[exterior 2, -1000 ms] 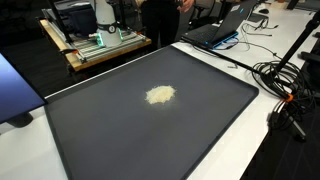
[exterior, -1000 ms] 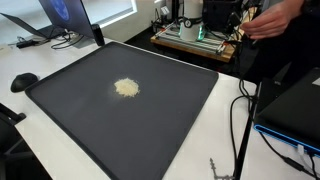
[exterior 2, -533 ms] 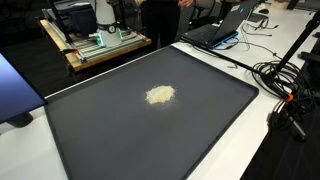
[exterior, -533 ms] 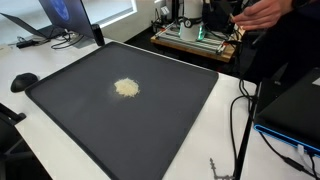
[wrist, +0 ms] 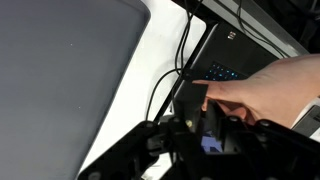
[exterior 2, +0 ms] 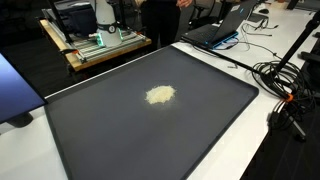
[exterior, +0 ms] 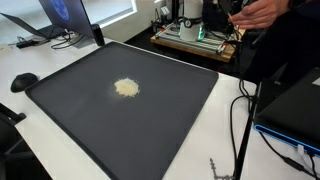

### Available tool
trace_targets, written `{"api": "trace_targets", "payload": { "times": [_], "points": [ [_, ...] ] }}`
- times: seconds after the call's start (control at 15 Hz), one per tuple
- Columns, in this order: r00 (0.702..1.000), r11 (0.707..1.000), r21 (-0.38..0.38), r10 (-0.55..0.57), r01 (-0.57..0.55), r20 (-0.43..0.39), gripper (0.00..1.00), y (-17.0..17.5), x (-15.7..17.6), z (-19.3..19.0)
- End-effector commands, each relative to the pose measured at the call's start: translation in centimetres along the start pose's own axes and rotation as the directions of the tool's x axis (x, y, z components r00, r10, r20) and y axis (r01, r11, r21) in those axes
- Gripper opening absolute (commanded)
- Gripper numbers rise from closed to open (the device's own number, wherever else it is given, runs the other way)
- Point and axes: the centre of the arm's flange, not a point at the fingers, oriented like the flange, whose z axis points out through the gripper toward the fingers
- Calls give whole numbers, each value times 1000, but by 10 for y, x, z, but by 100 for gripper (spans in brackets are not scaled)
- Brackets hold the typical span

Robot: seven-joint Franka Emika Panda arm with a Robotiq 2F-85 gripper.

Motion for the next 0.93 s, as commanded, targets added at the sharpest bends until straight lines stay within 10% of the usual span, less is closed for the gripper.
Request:
{"api": "trace_targets", "payload": {
  "times": [0.0, 0.87],
  "points": [
    [1000, 999, 40, -7, 6, 6, 2, 0, -2, -4],
    [983, 982, -49, 183, -182, 15, 3, 67, 11, -18]
  ]
}}
